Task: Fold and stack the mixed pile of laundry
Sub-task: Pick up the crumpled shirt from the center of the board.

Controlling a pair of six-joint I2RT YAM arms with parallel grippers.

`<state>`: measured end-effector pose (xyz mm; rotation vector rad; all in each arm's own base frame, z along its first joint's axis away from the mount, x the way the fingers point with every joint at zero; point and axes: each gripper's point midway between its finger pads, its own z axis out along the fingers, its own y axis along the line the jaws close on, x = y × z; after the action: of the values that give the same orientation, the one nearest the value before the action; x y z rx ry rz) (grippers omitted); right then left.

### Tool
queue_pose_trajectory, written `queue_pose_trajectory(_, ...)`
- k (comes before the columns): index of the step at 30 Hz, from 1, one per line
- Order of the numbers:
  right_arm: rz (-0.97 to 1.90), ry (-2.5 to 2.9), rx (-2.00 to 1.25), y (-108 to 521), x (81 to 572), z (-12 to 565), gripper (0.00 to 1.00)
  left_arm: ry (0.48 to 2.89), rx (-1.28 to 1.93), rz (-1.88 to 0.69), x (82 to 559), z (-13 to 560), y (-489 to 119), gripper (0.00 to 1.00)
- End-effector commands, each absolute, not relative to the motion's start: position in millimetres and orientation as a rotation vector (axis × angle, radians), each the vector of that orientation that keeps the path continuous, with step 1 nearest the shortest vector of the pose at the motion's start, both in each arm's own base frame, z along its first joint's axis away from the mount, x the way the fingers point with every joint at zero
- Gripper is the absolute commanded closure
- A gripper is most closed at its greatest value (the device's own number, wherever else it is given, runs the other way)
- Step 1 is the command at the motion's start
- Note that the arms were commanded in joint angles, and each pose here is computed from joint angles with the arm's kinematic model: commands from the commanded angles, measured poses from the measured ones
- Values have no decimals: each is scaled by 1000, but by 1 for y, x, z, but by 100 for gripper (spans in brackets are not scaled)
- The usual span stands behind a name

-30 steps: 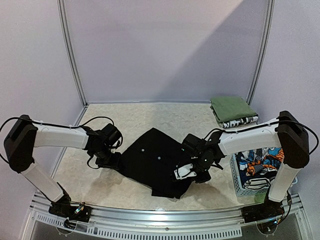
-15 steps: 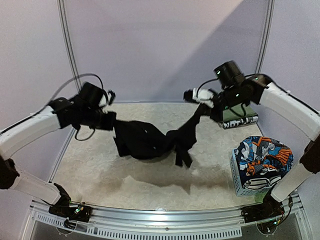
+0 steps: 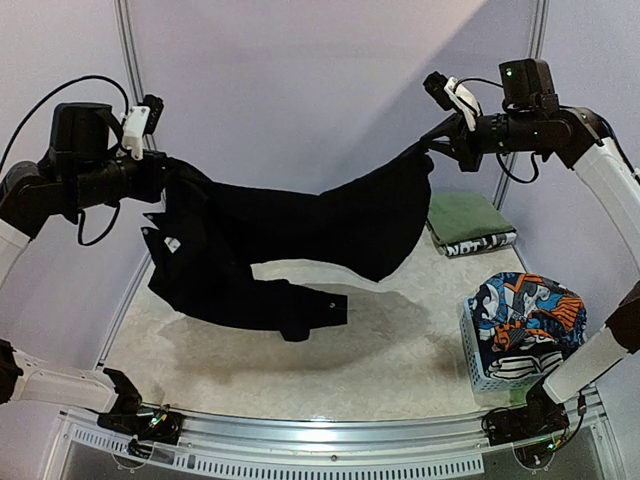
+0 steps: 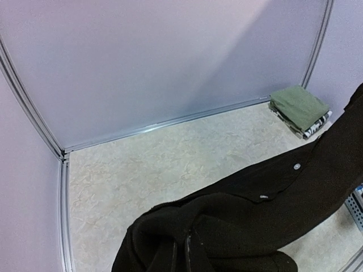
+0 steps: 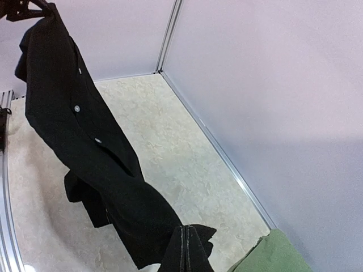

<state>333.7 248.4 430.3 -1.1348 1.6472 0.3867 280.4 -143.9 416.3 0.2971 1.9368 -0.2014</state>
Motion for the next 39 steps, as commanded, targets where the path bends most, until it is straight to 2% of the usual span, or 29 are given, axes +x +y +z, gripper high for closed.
queue_pose_trajectory(1,519,1675,-1122,248,313,426,100,1930,373,-230,261,421,-140,100)
queue_pose_trajectory(6,720,1744,-1229,262,285,374,100,1934,489,-384,250,416,-167,100)
queue_pose_trajectory(11,838,1851,-1443,291,237,300,100,1882,583,-480,269,427,-204,100)
queue_pose_trajectory(14,911,1867,-1656,301,190,257,100,1928,675,-566,291,422,-247,100)
queue_pose_trajectory(19,1020,1884,-1698,293,164,244,100,1991,785,-648,339,392,-322,100)
queue_pose_trajectory(22,988,1921,-1707,282,158,230,92,2048,786,-705,379,361,-364,100)
queue_pose_trajectory(23,971,1930,-1696,278,159,229,87,2072,785,-733,389,349,-377,100)
queue_pose_trajectory(24,959,1937,-1678,274,162,231,78,2107,778,-761,401,333,-390,92)
queue_pose_trajectory(26,922,1918,-1631,270,173,242,64,2174,774,-783,417,305,-409,64)
queue_pose_trajectory(28,843,1893,-1593,269,188,257,55,2191,727,-677,426,311,-397,51)
queue_pose_trajectory(30,752,1894,-1579,272,205,259,52,2172,643,-535,432,333,-367,41)
queue_pose_trajectory(31,691,1912,-1571,273,217,253,53,2203,598,-475,433,325,-349,37)
queue_pose_trajectory(32,630,1925,-1563,274,228,248,53,2164,539,-473,432,347,-332,35)
queue_pose_trajectory(35,455,1939,-1522,282,270,234,53,2261,417,-442,416,306,-282,34)
queue_pose_trajectory(39,368,1889,-1465,310,321,247,54,2355,261,-342,377,252,-224,35)
